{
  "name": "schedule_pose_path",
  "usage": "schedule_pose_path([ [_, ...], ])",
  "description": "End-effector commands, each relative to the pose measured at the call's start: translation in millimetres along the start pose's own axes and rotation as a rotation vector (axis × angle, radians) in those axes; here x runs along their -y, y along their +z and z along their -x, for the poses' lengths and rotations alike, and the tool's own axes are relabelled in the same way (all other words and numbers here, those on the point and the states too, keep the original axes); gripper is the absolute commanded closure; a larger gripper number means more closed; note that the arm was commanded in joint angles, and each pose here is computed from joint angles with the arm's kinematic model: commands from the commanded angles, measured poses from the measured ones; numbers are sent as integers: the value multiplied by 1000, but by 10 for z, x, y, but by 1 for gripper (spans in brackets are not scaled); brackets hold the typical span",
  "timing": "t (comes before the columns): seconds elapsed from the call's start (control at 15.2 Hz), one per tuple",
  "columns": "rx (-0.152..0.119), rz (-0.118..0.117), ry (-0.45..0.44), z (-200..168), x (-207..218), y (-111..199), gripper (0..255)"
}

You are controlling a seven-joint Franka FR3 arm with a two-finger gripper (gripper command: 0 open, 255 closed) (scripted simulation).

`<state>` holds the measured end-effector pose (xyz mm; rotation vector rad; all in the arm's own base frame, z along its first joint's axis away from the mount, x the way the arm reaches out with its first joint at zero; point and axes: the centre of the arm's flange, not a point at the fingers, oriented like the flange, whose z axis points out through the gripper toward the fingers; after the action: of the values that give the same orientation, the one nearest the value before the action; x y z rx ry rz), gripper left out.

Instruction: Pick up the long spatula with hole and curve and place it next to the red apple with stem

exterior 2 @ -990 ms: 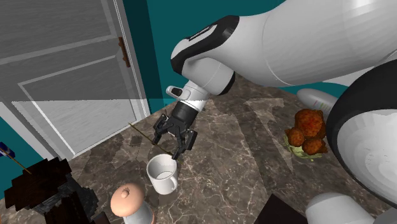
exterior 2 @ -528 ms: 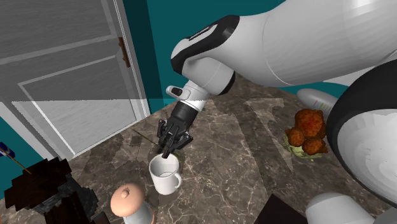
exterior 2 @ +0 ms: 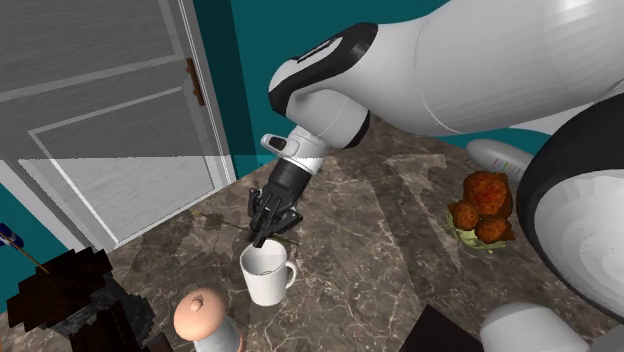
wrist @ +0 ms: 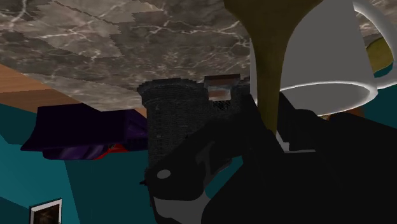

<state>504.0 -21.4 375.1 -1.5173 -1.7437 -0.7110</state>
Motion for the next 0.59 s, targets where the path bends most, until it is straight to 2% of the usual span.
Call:
schedule_pose_path([
  [0.0,0,0,0,-66,7,-49,255],
  [0.53,0,0,0,-404,25,-302,255],
])
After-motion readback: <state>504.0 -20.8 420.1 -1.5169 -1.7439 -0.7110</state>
